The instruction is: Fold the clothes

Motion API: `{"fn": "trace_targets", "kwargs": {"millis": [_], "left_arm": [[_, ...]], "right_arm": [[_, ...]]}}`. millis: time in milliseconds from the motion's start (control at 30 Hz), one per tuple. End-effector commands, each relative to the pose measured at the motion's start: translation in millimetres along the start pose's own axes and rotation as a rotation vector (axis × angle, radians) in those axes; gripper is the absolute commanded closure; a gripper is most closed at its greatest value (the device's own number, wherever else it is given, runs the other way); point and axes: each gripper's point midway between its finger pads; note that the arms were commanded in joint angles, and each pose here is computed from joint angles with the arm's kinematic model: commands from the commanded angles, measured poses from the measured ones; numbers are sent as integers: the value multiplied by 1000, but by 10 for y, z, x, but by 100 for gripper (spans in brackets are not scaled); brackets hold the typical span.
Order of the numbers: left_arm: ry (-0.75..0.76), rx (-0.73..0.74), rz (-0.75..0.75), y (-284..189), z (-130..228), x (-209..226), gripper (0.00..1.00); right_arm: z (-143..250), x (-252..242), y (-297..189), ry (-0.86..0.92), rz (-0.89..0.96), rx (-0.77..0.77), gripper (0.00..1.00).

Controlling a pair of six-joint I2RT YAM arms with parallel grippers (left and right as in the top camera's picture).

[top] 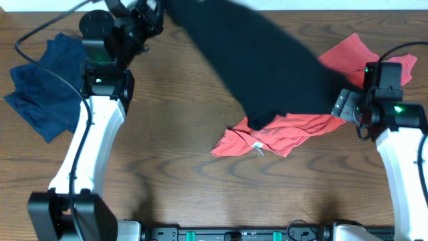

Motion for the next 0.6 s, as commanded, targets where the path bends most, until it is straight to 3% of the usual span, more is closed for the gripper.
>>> {"fn": "trace_targets", "kwargs": {"millis": [0,133,367,567], "left_arm": [[133,65,-108,90,241,336,94],[171,149,-258,76,484,729,94],[189,226,-318,125,721,1000,94],[180,248,-331,161,809,1095,92]], "right_arm": [[18,224,261,-93,-96,27,14],[62,436,610,-116,-160,75,18],[578,387,1176,-15,-61,309,17],[847,405,1599,-21,-26,397,16]]}}
Point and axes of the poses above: each gripper's point midway between its finger pads, its own y axis out along the fingers, its own x axis along the line the jaws close on, z = x × y, and after that the axes turned 3 degrees about y, right-handed
